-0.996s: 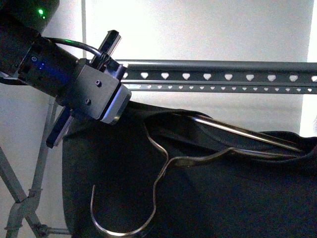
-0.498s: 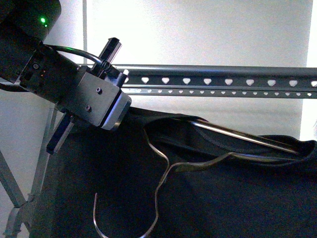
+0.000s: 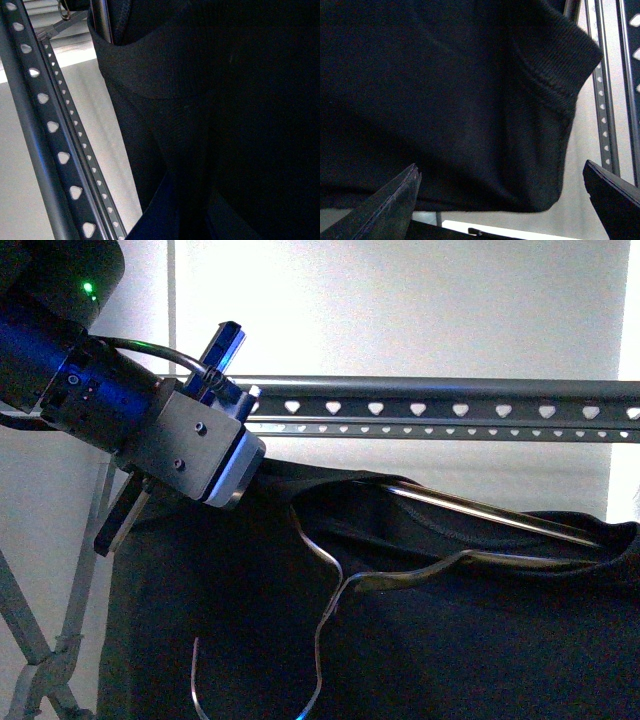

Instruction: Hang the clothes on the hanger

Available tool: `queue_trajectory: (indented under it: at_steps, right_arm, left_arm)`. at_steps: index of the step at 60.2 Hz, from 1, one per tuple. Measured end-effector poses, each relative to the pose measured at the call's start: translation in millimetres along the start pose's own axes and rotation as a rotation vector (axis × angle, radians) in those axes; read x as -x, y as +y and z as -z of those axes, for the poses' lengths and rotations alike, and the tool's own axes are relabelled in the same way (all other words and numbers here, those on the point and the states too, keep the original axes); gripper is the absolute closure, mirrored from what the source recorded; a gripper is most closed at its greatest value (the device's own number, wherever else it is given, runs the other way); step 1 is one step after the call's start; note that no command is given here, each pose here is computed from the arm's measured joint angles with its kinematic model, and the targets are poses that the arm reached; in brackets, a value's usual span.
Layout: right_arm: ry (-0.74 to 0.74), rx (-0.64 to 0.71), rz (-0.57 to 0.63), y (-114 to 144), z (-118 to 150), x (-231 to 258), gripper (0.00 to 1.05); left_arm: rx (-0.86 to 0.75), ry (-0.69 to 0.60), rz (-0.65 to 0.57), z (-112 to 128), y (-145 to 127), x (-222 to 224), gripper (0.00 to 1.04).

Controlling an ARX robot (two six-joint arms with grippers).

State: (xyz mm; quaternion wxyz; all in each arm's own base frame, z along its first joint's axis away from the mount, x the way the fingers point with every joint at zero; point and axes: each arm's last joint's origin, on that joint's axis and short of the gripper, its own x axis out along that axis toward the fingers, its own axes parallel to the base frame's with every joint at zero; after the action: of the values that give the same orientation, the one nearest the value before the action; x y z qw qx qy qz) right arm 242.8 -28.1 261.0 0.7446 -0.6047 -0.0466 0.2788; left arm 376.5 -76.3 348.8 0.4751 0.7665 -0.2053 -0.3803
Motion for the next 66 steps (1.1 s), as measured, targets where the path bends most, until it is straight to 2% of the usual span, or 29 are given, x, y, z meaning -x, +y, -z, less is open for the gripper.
queue_trajectory:
  at_steps: [13, 39, 49, 55, 66]
  right_arm:
    - [-0.021, -0.046, 0.002, -20, -4, -21, 0.07]
    - [-0.008, -0.225, 0.013, -40, -5, -52, 0.09]
    - [-0.004, -0.263, -0.010, -41, -6, -67, 0.31]
    - [-0.006, -0.305, -0.043, -37, -9, -77, 0.54]
    - [-0.003, -0.334, -0.062, -34, -11, -80, 0.75]
  left_arm:
    - [0.000, 0.000, 0.000, 0, 0, 0, 1.00]
    - [0.000, 0.002, 0.001, 0, 0, 0, 1.00]
    - [0.000, 0.005, 0.002, 1, 0, 0, 1.00]
    - [0.001, 0.008, 0.003, 1, -1, 1, 1.00]
    - [0.002, 0.009, 0.003, 2, -1, 1, 1.00]
